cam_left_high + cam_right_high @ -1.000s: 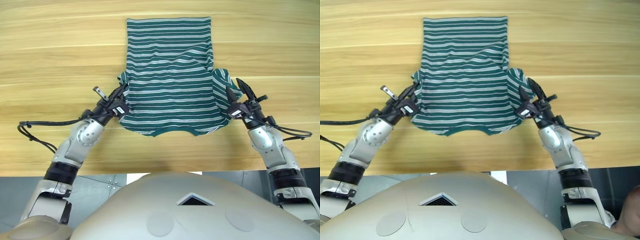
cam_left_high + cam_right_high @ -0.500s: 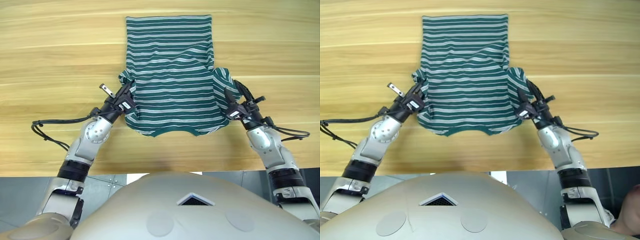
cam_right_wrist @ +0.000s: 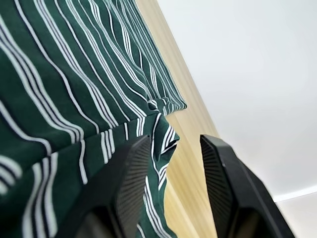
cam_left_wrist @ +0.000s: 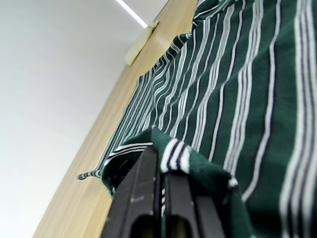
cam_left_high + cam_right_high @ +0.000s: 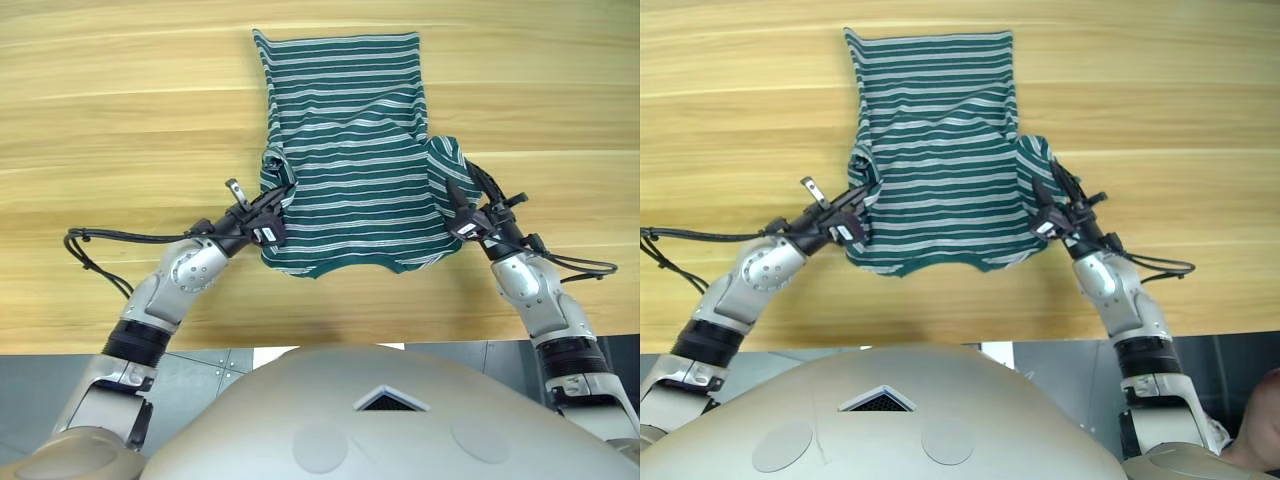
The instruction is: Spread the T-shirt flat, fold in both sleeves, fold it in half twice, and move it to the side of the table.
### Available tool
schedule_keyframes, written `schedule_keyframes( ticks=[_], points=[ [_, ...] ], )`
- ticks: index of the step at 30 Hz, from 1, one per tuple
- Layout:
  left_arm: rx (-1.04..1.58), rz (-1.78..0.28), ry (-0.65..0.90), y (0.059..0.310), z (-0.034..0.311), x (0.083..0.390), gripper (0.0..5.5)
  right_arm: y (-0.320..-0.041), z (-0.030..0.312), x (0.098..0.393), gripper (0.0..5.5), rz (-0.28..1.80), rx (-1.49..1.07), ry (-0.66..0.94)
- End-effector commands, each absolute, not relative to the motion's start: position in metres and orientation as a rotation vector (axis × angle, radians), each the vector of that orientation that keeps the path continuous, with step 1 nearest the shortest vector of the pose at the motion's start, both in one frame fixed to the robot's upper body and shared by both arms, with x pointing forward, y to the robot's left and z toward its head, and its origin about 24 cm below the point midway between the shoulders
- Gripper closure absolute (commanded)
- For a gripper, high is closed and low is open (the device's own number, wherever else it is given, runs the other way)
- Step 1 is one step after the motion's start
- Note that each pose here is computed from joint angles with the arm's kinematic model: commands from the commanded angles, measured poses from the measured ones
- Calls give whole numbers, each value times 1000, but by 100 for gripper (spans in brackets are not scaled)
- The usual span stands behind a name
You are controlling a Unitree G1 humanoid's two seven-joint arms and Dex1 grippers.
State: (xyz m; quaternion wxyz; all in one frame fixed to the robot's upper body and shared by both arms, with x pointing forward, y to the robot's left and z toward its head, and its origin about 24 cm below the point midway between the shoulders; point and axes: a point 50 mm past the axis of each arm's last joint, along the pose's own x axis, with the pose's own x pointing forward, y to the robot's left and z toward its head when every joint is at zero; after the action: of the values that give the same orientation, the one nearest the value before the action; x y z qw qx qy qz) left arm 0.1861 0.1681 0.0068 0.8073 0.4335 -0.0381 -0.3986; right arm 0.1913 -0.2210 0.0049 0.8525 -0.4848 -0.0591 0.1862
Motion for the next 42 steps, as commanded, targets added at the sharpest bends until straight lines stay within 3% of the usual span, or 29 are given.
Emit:
schedule_keyframes(
  ticks=[1, 8, 11, 14, 20, 24, 27, 31, 35, 39, 42],
  points=[
    [942, -894, 76, 181, -13, 171, 475, -219, 6, 196, 362, 387, -1022, -134],
    [917, -775, 52, 185, -8, 185, 357, -221, 7, 196, 362, 385, -1028, -135],
    [907, -804, 62, 186, -8, 176, 323, -222, 8, 195, 362, 382, -1028, -136],
    [877, -844, 72, 189, -2, 156, 323, -224, 10, 193, 362, 377, -1031, -138],
    [918, -517, -16, 225, 38, 169, 323, -220, 10, 195, 362, 372, -1020, -145],
    [778, -509, -173, 202, 57, 162, 323, -220, 10, 194, 362, 374, -1018, -147],
    [714, -582, -172, 189, 53, 153, 323, -213, 13, 191, 362, 404, -1005, -171],
    [640, -832, -107, 163, 35, 123, 323, -210, 20, 193, 362, 414, -993, -194],
    [723, -949, 34, 165, 9, 113, 323, -231, 32, 198, 362, 334, -1049, -184],
    [789, -877, 88, 182, 3, 119, 323, -276, 72, 192, 362, 257, -1268, -162],
    [819, -847, 92, 186, 1, 123, 323, -285, 49, 164, 362, 498, -1407, 43]
  ],
)
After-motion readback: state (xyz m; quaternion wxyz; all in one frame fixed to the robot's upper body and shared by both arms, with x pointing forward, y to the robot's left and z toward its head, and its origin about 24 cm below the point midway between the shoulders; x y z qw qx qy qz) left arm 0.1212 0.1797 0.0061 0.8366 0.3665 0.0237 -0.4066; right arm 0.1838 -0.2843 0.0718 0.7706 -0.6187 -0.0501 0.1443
